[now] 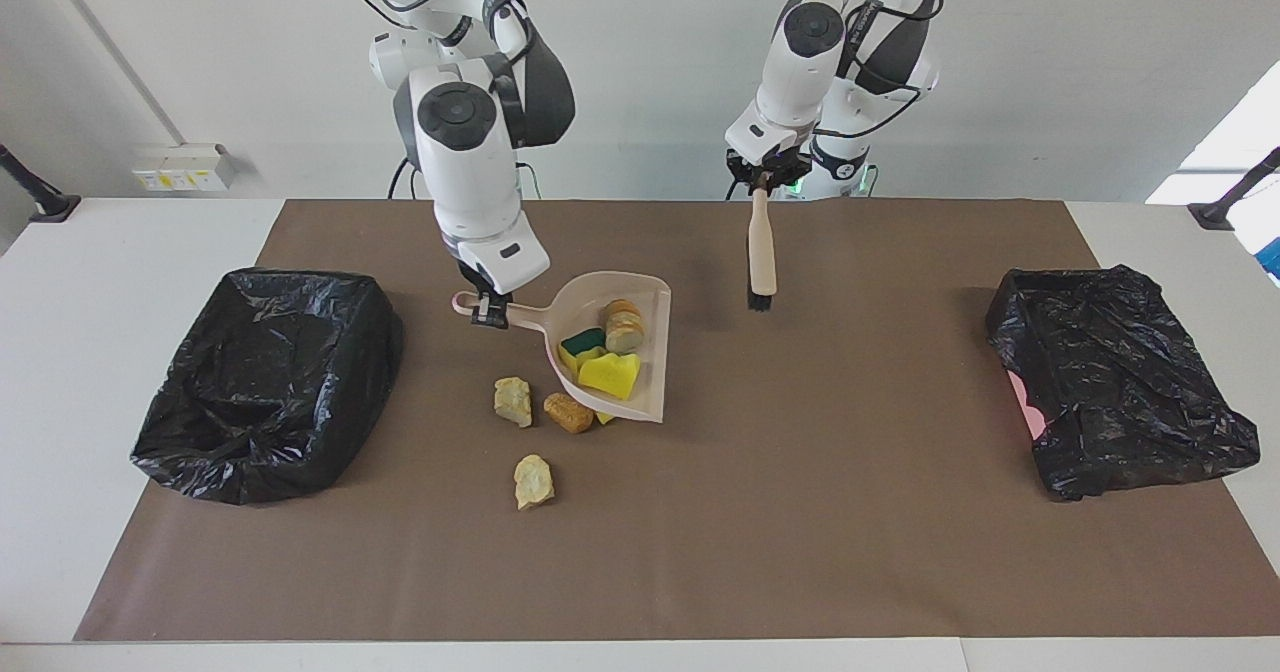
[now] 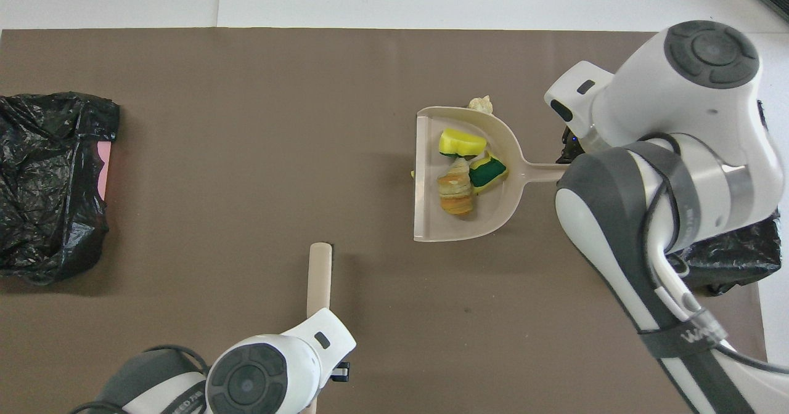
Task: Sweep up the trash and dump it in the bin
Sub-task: 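Carry the dustpan to the black bag while the left gripper sets the brush down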
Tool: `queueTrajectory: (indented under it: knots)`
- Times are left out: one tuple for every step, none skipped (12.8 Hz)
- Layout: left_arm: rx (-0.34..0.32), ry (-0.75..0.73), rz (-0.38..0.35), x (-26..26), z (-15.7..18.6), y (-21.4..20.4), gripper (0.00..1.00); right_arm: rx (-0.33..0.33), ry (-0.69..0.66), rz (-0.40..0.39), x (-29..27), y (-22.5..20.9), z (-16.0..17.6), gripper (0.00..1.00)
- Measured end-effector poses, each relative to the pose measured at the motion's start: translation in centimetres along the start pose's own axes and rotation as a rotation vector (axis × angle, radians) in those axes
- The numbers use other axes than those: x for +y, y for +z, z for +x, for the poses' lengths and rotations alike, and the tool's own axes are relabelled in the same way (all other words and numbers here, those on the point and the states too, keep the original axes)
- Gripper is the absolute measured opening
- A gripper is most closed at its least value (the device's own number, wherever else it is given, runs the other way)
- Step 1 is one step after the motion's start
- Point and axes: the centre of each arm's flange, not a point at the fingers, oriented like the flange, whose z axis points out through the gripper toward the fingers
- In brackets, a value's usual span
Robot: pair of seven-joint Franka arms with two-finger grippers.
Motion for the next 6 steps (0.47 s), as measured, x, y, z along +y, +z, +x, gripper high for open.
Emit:
queueTrajectory:
  knots:
    - [0.006,0.001,0.003,0.9,-0.8,1.6,0.26,0.002,-0.019,0.002,0.2,-0.5,-2.0,0.32]
    - [0.006,-0.011,0.006,1.5,-1.2,2.9,0.26,0.003,-0.042,0.005,0.4,-0.9,-4.1,0.32]
    - [0.01,-0.037,0.004,1.9,-1.2,3.7,0.26,0.005,-0.063,0.007,0.5,-1.3,-5.9,0.32]
    - [0.02,-0.059,-0.003,2.4,-1.0,4.5,0.26,0.007,-0.084,0.009,0.7,-1.5,-7.8,0.32]
    - [0.032,-0.072,-0.011,3.1,-0.8,5.4,0.26,0.01,-0.11,0.012,0.9,-1.6,-10.1,0.32]
    - [0.035,-0.077,-0.011,3.6,-0.7,6.1,0.26,0.013,-0.137,0.013,1.1,-1.7,-12.3,0.32]
